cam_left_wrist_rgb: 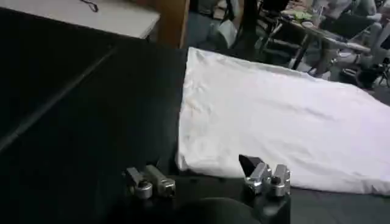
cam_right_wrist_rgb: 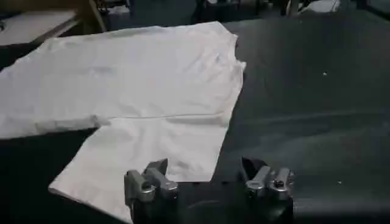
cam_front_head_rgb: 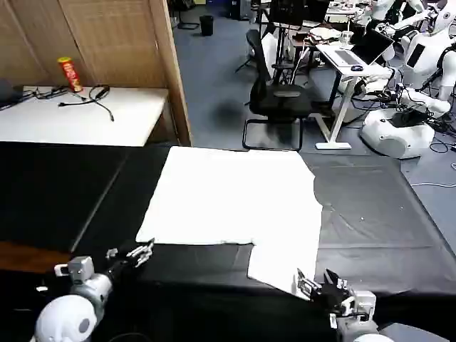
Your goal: Fold and organize the clothes.
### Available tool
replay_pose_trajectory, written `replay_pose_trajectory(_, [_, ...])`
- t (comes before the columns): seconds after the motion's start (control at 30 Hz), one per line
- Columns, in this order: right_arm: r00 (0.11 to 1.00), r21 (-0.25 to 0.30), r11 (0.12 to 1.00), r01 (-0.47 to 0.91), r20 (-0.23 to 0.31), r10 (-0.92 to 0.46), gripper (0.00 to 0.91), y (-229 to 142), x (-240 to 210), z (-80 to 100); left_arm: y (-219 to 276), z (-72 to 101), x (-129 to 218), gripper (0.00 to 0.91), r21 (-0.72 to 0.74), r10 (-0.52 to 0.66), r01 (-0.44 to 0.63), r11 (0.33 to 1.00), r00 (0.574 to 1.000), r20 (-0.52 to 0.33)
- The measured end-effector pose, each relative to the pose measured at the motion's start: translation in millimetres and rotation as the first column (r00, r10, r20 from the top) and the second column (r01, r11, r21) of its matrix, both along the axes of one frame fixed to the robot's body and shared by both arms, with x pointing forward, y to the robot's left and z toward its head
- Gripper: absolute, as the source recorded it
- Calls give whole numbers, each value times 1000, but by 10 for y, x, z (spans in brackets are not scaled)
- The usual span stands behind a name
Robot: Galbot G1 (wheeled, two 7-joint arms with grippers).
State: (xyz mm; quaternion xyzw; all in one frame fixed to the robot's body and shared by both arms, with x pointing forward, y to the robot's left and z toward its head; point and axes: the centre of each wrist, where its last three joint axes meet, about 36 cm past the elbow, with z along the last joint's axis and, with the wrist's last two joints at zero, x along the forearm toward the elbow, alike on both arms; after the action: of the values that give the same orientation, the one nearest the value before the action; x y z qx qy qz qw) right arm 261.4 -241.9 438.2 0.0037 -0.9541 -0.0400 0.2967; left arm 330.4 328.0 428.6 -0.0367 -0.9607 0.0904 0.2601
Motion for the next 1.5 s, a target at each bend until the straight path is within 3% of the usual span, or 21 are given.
replay_pose_trajectory(0.1, [1000, -14, 1000, 2, 12, -2, 878, 37, -4, -40, 7, -21, 43, 878, -2, 0, 0, 1000, 1000, -2])
replay_pose_trajectory(0.13, [1000, -15, 1000, 3, 12, -3, 780, 50, -7, -47, 9, -33, 54, 702, -4, 2, -2, 1000, 1000, -1])
replay_pose_trajectory(0.17, [1000, -15, 1000, 7, 9, -7, 731, 57, -9, -57, 7, -48, 60, 273, -6, 2, -2, 1000, 1000, -1])
replay_pose_trajectory(0.2, [1000, -14, 1000, 9, 6, -9, 663, 63, -12, -63, 7, -63, 63, 156, -7, -2, 2, 1000, 1000, 1])
replay_pose_trajectory(0.23, [1000, -13, 1000, 9, 3, -9, 556, 68, -16, -68, 6, -77, 64, 156, -6, -6, 6, 1000, 1000, 2])
replay_pose_trajectory(0.27, [1000, -12, 1000, 9, -1, -9, 351, 70, -19, -73, 6, -90, 67, 107, -4, -5, 5, 1000, 1000, 3])
replay_pose_trajectory(0.3, [1000, -12, 1000, 9, -6, -9, 176, 71, -18, -78, 1, -101, 71, 98, -5, -4, 4, 1000, 1000, 3])
replay_pose_trajectory(0.33, [1000, -12, 1000, 9, -9, -9, 88, 72, -17, -85, -1, -111, 74, 98, -4, -3, 3, 1000, 1000, 3])
replay_pose_trajectory(0.47, [1000, -10, 1000, 9, -18, -9, 49, 75, -15, -103, 8, -173, 86, 0, 5, 5, -5, 1000, 1000, -5])
replay_pose_trajectory(0.6, [1000, -9, 1000, 9, -22, -10, 0, 75, -18, -93, 47, -235, 100, 0, 7, 16, -16, 1000, 1000, -9])
replay_pose_trajectory(1.0, [999, -44, 999, 31, -28, -33, 0, 22, -132, 115, -80, -185, -80, 0, 16, 17, -17, 1000, 1000, -6])
replay_pose_trajectory(1.13, [997, -77, 996, 50, -50, -54, 0, 8, -249, 260, -143, -66, -229, 0, 26, 30, -30, 999, 1000, 2])
replay_pose_trajectory(1.5, [995, -78, 996, 50, -87, -57, 0, -27, -593, 439, -255, 223, -821, 0, 29, 41, -41, 999, 999, -25])
